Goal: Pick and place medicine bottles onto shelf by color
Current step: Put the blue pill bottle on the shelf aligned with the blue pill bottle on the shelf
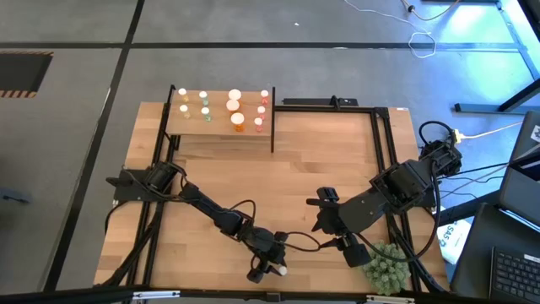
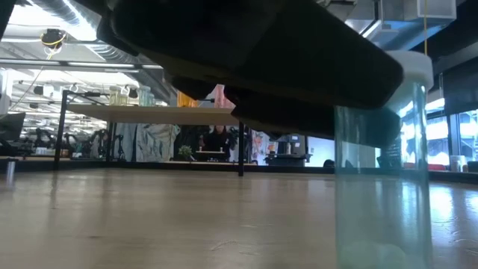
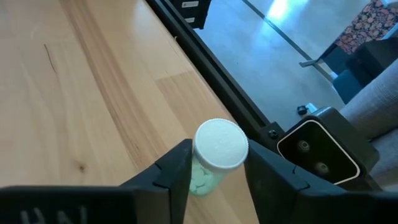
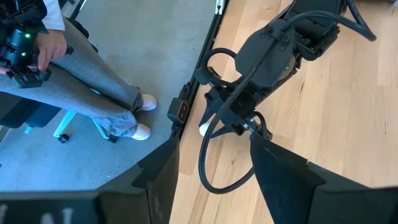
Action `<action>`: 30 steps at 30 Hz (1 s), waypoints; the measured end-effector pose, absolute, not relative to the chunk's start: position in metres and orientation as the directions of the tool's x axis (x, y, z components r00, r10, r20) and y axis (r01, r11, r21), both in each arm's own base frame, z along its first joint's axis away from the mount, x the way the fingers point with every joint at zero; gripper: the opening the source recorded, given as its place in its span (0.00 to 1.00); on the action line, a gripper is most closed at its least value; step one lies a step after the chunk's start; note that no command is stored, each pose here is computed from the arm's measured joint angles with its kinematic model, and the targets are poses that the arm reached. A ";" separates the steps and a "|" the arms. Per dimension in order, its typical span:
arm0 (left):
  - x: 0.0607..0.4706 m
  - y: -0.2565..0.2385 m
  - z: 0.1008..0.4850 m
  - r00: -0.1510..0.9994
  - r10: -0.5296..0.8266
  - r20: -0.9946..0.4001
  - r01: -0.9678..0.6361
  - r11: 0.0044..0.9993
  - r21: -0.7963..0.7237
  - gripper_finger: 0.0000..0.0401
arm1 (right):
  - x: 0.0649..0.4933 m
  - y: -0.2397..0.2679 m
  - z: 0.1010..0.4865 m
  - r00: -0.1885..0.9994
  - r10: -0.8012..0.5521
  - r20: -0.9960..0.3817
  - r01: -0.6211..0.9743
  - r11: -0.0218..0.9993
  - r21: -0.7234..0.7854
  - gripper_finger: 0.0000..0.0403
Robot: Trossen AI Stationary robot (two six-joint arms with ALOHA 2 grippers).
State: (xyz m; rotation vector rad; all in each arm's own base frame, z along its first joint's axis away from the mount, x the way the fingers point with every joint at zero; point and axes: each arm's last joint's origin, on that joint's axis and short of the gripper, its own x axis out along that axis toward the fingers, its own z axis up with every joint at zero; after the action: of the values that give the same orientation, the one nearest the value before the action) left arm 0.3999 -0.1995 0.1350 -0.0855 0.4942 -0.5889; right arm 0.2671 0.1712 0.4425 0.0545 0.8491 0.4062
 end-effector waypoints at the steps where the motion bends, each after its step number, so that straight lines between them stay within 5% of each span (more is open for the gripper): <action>1: 0.400 -0.199 0.135 0.719 -0.552 -0.422 0.512 0.832 -0.214 0.33 | 0.267 0.171 0.442 0.589 0.370 -0.718 -0.327 0.922 0.207 0.50; 30: 0.404 -0.191 0.135 0.747 -0.507 -0.429 0.459 0.861 -0.218 0.27 | 0.267 0.171 0.442 0.589 0.370 -0.718 -0.327 0.922 0.207 0.50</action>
State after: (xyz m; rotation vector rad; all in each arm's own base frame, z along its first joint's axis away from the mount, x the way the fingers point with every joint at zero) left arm 0.4040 -0.1913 0.1347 -0.1010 0.4979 -0.5295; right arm 0.2671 0.1713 0.4425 0.0545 0.8488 0.4064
